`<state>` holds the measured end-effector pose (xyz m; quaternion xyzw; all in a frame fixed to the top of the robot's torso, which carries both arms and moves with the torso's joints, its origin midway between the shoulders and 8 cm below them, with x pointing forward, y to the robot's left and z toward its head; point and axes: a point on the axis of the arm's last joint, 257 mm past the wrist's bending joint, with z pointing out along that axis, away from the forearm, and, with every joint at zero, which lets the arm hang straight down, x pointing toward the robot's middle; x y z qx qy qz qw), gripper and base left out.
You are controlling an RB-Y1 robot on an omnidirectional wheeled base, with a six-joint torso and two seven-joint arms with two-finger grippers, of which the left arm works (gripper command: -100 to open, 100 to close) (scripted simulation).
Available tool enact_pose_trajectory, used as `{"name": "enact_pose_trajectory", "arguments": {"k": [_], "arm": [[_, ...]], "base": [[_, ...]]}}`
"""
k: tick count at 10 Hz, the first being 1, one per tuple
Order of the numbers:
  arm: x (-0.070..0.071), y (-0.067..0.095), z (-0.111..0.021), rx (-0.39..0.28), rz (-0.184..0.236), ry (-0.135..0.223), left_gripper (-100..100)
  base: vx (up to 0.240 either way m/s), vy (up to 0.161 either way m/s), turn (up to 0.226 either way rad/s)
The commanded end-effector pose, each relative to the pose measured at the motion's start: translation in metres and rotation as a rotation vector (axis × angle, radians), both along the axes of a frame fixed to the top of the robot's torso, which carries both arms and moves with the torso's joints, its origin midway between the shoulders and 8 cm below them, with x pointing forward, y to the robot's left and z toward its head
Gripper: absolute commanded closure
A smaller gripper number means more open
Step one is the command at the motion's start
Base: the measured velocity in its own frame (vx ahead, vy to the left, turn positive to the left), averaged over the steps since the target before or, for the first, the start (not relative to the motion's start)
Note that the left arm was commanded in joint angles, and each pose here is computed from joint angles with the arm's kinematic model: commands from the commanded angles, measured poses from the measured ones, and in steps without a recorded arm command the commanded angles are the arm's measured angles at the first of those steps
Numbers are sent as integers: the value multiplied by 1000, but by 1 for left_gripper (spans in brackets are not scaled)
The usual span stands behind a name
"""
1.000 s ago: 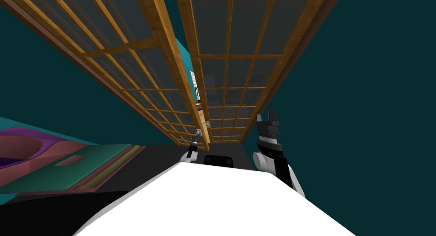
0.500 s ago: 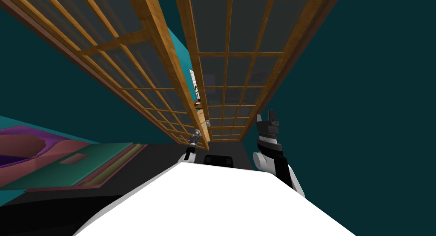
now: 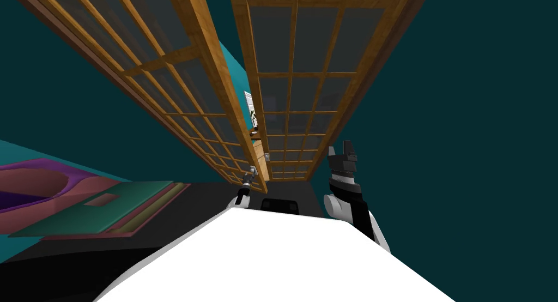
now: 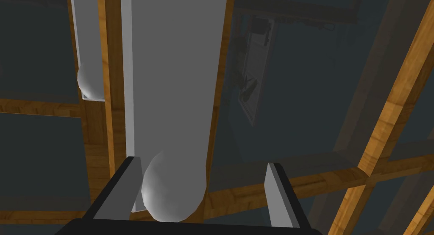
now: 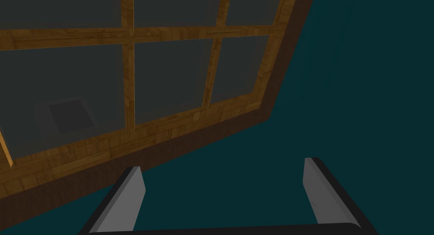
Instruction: Pull the door open
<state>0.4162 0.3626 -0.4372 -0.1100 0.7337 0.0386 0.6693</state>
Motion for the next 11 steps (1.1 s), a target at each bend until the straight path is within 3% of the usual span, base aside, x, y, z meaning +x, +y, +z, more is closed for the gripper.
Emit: {"name": "enact_pose_trajectory", "arguments": {"k": [1,2,9,10,11], "arm": [[-9,10,-11,1,21,32,100],[-19,21,-16,-24,41,39,100],[-36,44,-21,-115,88,31,100],[-28,37,-16,-94,52,20,-100],[-25,35,-14,-87,39,16,-100]], "base": [[-5,-4,1],[-81,-16,-2],[-92,12,14],[-99,83,-100],[-177,84,-108]]}}
